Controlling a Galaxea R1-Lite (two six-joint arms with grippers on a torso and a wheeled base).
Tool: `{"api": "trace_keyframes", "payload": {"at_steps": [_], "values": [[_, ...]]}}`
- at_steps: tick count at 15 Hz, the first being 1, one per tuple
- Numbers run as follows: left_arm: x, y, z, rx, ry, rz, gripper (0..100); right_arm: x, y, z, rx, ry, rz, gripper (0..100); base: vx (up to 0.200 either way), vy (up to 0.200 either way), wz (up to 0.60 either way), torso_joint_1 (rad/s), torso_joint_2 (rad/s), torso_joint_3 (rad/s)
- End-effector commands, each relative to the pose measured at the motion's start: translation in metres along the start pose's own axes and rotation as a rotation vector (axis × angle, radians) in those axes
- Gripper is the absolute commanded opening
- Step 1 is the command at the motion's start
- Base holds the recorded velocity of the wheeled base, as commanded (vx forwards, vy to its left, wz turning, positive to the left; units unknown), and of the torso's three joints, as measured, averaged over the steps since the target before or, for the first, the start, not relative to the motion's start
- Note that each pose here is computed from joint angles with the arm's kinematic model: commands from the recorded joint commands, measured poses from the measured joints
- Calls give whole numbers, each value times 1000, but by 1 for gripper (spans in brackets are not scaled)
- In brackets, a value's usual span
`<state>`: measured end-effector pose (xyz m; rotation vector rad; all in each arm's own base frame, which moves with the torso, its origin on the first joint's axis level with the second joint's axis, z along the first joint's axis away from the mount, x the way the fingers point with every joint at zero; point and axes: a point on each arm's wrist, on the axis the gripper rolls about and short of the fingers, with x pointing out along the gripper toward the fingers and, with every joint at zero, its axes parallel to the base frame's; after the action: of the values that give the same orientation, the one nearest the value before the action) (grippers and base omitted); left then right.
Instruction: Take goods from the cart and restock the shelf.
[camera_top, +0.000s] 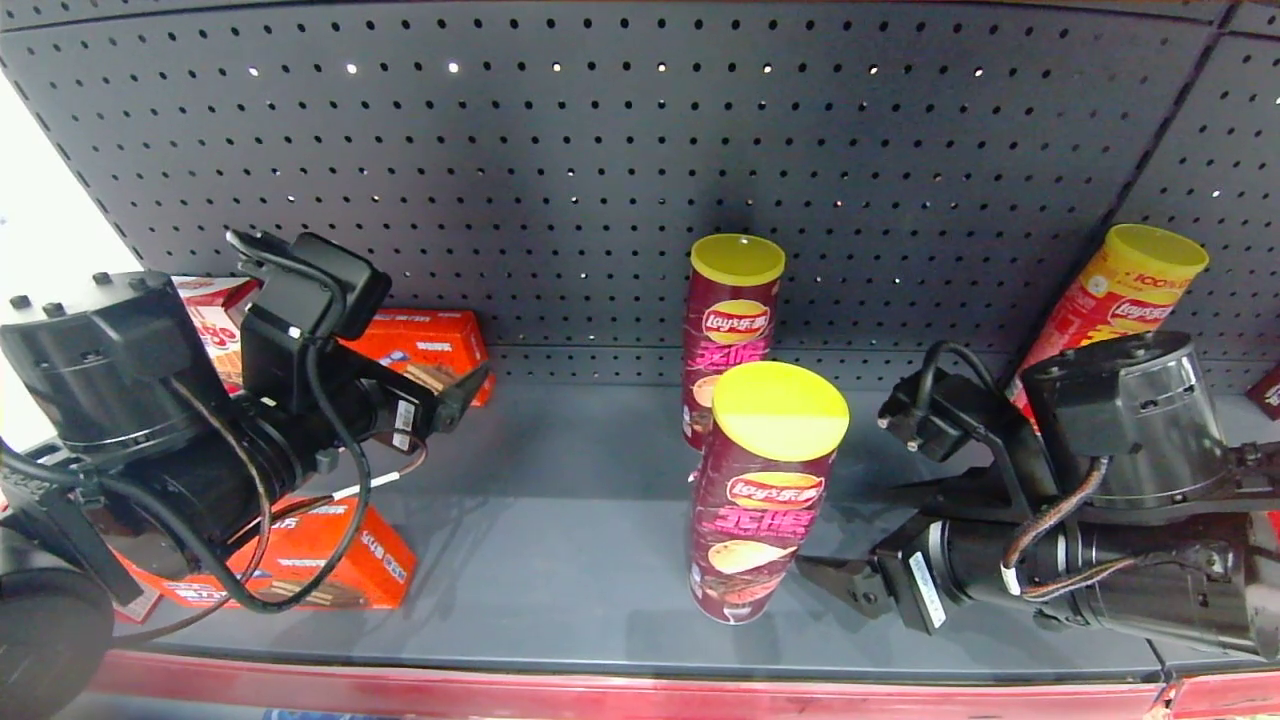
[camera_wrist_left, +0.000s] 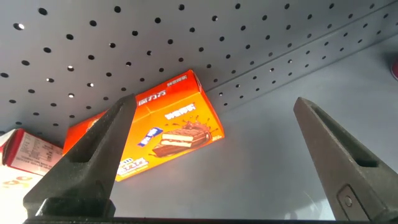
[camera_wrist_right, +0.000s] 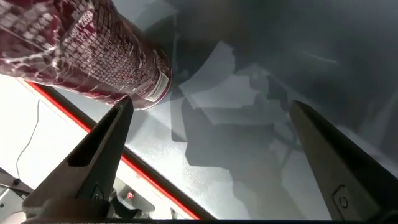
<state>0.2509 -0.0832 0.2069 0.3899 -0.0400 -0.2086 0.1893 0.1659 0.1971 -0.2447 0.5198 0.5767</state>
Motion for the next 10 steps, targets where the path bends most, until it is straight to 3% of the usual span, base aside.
{"api": "trace_keyframes", "payload": {"at_steps": [1,10], "values": [[0,0,0,0,-1,1,100,1,0,1,-1,-2,0,100,0,0,0,0,0,0],[1,0,0,0,1,1,100,3,-4,4,9,-6,-14,100,0,0,0,0,0,0]]}}
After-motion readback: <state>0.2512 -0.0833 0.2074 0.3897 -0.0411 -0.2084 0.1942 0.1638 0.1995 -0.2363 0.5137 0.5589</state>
